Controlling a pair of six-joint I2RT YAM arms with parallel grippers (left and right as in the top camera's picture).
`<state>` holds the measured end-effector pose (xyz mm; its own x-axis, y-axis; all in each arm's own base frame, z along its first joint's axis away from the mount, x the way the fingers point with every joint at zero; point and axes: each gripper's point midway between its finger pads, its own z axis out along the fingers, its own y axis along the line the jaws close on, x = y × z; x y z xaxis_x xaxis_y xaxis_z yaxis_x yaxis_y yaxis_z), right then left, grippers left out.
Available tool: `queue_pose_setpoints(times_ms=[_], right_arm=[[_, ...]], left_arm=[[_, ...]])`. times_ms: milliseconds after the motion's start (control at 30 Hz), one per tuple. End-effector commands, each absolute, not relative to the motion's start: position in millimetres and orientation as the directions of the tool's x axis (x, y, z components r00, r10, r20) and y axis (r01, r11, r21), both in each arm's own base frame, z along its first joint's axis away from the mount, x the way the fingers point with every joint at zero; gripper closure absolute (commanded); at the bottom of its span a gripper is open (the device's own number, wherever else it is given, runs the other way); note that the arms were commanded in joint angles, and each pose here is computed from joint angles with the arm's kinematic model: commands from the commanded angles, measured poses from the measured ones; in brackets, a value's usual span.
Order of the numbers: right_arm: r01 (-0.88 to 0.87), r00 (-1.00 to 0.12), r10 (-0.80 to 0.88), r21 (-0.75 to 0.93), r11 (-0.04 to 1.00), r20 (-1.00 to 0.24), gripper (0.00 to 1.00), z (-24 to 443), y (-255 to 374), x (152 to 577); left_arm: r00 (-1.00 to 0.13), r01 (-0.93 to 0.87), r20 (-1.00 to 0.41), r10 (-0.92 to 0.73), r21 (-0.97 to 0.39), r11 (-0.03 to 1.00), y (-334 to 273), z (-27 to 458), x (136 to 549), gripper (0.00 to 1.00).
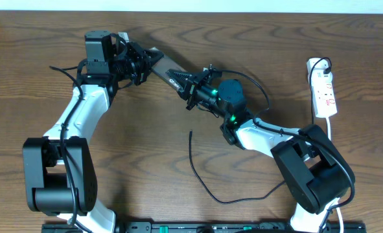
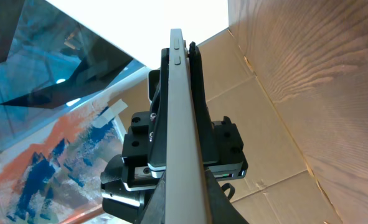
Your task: Plug charger to phone and switch on socket
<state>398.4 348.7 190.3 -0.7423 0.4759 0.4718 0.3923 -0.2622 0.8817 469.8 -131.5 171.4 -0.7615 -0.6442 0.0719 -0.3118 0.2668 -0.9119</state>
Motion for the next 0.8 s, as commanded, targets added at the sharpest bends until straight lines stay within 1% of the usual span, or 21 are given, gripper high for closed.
queue_pose_setpoints(times_ms=[0, 100, 133, 200, 333, 433, 533, 600, 767], right_arm=[[0.371, -0.768, 0.461, 0.895, -0.247, 0.445, 0.98, 197, 354, 394], [0.371, -0.769, 0.460, 0.895, -0.247, 0.445, 0.98, 197, 355, 393], [0.371, -0.769, 0.459, 0.895, -0.247, 0.445, 0.93, 197, 355, 393], [0.371, -0.769, 0.460, 0.895, -0.247, 0.445, 0.80, 197, 355, 393], [0.371, -0.769, 0.460, 0.895, -0.247, 0.445, 0.48, 197, 355, 393], [0.370, -0.769, 0.460, 0.896, -0.246, 0.444, 0.31, 197, 355, 393], [0.365, -0.771, 0.462, 0.899, -0.243, 0.438, 0.11, 197, 355, 393], [0.365, -0.771, 0.462, 0.899, -0.244, 0.438, 0.01, 197, 355, 393], [0.363, -0.772, 0.463, 0.900, -0.242, 0.436, 0.01, 197, 351, 396]], left_arm=[[-0.795, -0.236, 0.007, -0.606, -0.925, 0.299, -139, 184, 465, 0.93], [-0.795, -0.236, 0.007, -0.606, -0.925, 0.299, -139, 184, 465, 0.92], [-0.795, -0.236, 0.007, -0.606, -0.925, 0.299, -139, 184, 465, 0.93], [-0.795, -0.236, 0.007, -0.606, -0.925, 0.299, -139, 184, 465, 0.93], [-0.795, -0.236, 0.007, -0.606, -0.925, 0.299, -139, 184, 465, 0.93], [-0.795, -0.236, 0.007, -0.606, -0.925, 0.299, -139, 184, 465, 0.93], [-0.795, -0.235, 0.006, -0.606, -0.925, 0.299, -139, 184, 465, 0.92], [-0.793, -0.236, 0.005, -0.609, -0.925, 0.299, -137, 184, 466, 0.93], [-0.775, -0.242, 0.006, -0.631, -0.926, 0.289, -121, 184, 469, 0.93]])
